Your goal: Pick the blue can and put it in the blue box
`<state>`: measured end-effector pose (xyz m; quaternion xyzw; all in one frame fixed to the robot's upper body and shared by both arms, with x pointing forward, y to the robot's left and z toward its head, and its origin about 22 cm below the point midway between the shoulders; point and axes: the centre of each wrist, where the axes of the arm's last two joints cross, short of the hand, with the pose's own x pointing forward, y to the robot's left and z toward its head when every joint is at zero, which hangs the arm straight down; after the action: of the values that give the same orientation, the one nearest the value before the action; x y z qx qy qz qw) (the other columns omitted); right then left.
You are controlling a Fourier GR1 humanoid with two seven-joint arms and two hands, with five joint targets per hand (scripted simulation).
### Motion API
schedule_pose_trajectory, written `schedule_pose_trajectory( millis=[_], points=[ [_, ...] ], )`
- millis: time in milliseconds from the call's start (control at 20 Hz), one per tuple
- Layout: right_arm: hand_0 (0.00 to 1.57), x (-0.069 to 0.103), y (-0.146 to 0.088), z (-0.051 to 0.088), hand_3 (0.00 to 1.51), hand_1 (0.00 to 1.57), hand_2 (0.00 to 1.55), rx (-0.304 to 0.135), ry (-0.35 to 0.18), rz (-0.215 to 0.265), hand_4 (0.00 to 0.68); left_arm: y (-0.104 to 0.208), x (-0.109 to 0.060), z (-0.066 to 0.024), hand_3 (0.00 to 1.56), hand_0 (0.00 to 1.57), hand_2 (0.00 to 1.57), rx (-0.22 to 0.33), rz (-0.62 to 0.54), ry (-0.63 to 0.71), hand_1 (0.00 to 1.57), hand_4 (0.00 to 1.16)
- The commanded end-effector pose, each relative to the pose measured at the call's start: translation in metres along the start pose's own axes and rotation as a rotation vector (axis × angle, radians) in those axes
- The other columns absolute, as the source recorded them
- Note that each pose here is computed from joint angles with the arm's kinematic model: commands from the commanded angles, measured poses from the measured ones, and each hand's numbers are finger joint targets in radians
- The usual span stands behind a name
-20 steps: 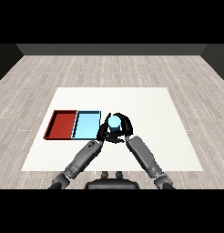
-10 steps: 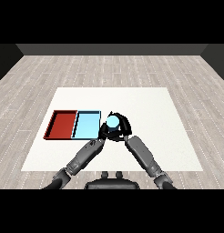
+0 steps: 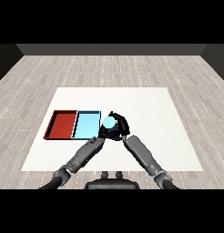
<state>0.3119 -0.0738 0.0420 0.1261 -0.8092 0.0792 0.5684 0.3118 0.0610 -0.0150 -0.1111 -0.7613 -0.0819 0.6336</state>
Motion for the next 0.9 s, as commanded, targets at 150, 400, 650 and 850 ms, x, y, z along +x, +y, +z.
schedule_pose_trajectory(
  millis=[150,400,650,850],
  points=[
    [1.45,0.001,0.014,0.0,1.37,1.45,1.45,0.026,-0.019,-0.007,0.498,-0.005,0.001,-0.0042,0.0,0.0,0.0,0.07,-0.028,0.038,0.0,0.61],
    [1.43,0.006,0.017,-0.003,1.38,1.43,1.46,0.017,-0.009,-0.043,0.524,-0.024,0.007,0.0011,1.48,1.57,1.57,0.149,-0.056,0.075,1.57,1.14],
    [1.42,0.022,0.014,-0.002,1.38,1.42,1.46,0.039,-0.015,-0.035,0.531,-0.013,0.004,-0.0055,1.46,1.57,1.55,0.172,-0.087,0.07,1.57,1.14],
    [1.43,0.003,0.009,0.001,1.38,1.43,1.46,0.015,-0.006,-0.033,0.531,-0.012,0.0,0.0038,1.47,1.57,1.56,0.172,-0.098,0.04,1.57,1.14]
  ],
)
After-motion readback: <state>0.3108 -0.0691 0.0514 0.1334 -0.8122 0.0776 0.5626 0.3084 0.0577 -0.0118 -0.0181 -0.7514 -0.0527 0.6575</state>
